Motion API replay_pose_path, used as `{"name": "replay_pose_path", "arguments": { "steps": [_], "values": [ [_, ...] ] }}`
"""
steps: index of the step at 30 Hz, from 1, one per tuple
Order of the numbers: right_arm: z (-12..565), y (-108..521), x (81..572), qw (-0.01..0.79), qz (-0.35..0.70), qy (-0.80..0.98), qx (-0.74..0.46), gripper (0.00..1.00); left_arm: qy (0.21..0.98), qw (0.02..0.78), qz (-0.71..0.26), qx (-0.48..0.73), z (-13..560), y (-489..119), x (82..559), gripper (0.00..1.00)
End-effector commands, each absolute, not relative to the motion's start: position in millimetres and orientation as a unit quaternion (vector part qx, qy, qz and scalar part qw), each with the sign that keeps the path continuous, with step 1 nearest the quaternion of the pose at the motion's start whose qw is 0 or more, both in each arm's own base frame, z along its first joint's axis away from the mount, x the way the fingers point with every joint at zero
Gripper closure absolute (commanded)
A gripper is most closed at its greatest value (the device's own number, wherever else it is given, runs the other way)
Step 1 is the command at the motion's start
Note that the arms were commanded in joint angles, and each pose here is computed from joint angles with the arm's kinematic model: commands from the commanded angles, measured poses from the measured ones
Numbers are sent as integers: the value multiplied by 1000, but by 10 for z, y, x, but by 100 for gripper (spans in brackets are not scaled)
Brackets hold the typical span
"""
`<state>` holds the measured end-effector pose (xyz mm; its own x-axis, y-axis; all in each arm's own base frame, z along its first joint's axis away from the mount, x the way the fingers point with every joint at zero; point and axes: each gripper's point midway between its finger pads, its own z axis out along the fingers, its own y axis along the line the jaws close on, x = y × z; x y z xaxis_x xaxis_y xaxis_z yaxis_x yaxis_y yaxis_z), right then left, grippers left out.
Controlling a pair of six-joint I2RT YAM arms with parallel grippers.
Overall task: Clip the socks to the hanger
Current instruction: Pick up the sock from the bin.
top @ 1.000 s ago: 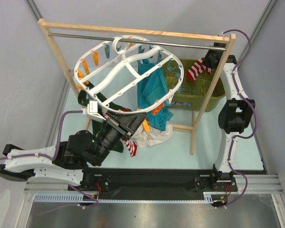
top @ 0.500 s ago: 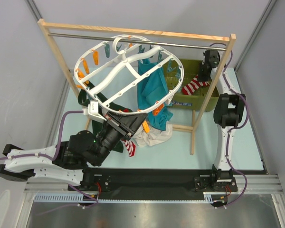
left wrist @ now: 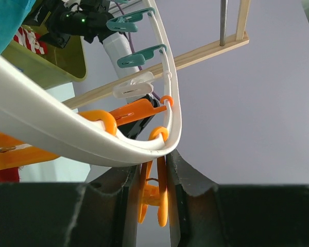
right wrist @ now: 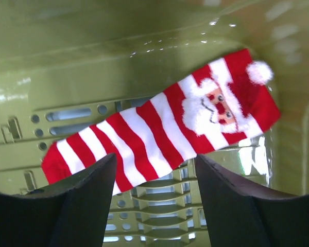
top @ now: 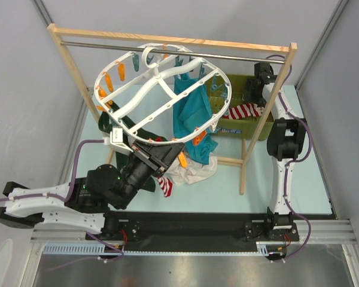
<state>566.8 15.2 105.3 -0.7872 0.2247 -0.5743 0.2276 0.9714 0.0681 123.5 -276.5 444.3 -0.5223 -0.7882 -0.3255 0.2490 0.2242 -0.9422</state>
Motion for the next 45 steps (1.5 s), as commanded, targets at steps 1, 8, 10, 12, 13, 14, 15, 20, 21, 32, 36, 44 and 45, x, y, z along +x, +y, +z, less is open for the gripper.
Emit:
{"name": "replay_pose_path", "arguments": {
  "steps": [1,8,10,12,13,14,15,20,21,32,36,44,45],
  "values": [
    [1677,22,5720,364,-11,907,210,31,649,444,-579,-216,4405,-2723,1260,100],
    [1585,-261,5746,353,-45,857,372,32,646,445,-581,-217,4393,-2724,1263,100],
    [1486,-307,5725,342,-47,846,406,32,646,444,-583,-216,4393,-2728,1257,100],
    [1357,-297,5711,328,-46,846,418,32,647,443,-582,-215,4380,-2739,1255,100],
    [1325,-289,5710,324,-45,846,421,32,647,443,-582,-214,4379,-2740,1253,100],
    [1234,-286,5707,317,-49,845,428,32,647,443,-582,-214,4379,-2741,1253,100],
    [1182,-276,5675,309,-54,847,429,32,647,442,-583,-214,4379,-2747,1251,100],
    [902,-242,5628,287,-77,857,422,31,647,444,-582,-212,4383,-2750,1254,100],
    [828,-240,5622,281,-82,859,419,31,647,444,-583,-212,4381,-2749,1250,100],
    [430,-184,5576,252,-105,879,390,55,648,446,-579,-214,4350,-2750,1262,100],
    [468,-167,5615,261,-94,883,378,78,649,446,-577,-216,4329,-2746,1267,100],
    [1402,-196,5904,366,-36,866,340,100,649,446,-576,-217,4326,-2749,1269,100],
    [1671,-217,5940,397,-27,855,334,100,650,445,-577,-217,4319,-2758,1267,100]
  ]
}}
